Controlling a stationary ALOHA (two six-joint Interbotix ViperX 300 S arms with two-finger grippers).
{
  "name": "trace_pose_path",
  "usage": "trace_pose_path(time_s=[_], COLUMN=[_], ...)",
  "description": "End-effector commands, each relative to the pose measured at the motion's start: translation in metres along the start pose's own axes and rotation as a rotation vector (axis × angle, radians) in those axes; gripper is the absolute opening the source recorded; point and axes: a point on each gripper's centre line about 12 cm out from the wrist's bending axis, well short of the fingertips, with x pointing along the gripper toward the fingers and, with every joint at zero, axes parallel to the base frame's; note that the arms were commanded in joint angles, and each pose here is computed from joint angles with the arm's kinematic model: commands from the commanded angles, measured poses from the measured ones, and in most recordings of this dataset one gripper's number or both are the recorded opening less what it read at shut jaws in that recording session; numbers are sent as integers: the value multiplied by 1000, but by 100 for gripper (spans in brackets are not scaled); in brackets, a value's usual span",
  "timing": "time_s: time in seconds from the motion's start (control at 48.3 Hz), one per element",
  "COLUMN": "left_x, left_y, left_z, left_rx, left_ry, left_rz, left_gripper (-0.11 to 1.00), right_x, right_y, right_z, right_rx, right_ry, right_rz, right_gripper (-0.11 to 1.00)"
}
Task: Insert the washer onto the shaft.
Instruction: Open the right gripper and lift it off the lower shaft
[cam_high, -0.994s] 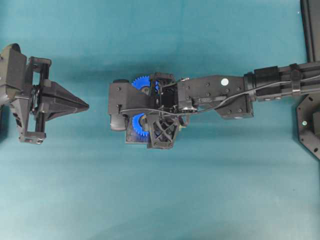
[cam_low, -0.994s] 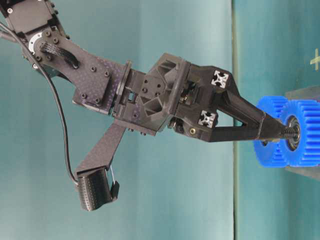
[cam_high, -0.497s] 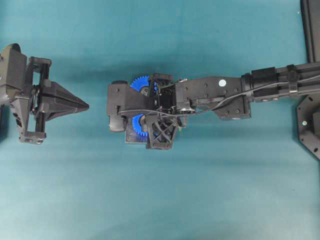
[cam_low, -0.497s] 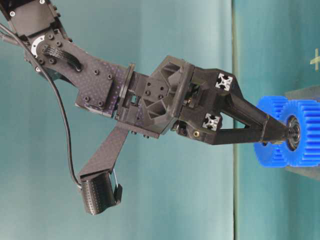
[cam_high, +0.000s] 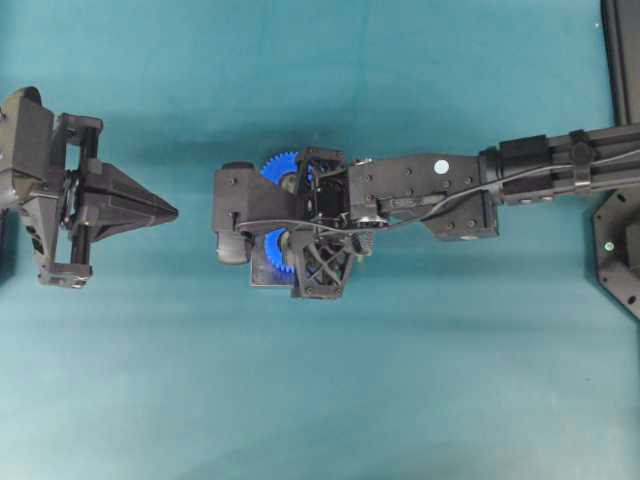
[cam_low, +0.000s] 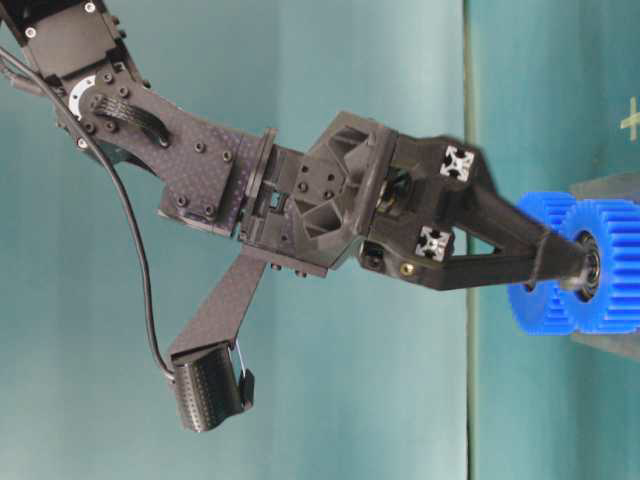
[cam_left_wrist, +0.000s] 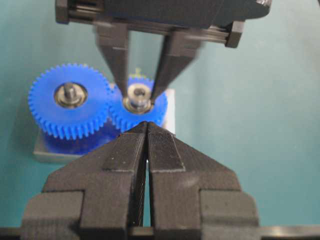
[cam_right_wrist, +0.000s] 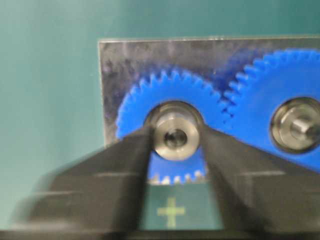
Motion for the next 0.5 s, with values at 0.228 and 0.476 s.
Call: trace_pose_path(time_s=[0.228, 0.476], left_x=[-1, 0], left_y=[-1, -4], left_z=[8, 5], left_rx=[-1, 6], left_ry=[-26, -16], left_rz=[-4, -13], left_gripper=[-1, -1], right_x=[-24, -47], right_y=[-4, -11], right_z=[9, -5], right_rx=[12, 22], right_ry=[-23, -26], right_rz=[-5, -11], right_gripper=[82, 80])
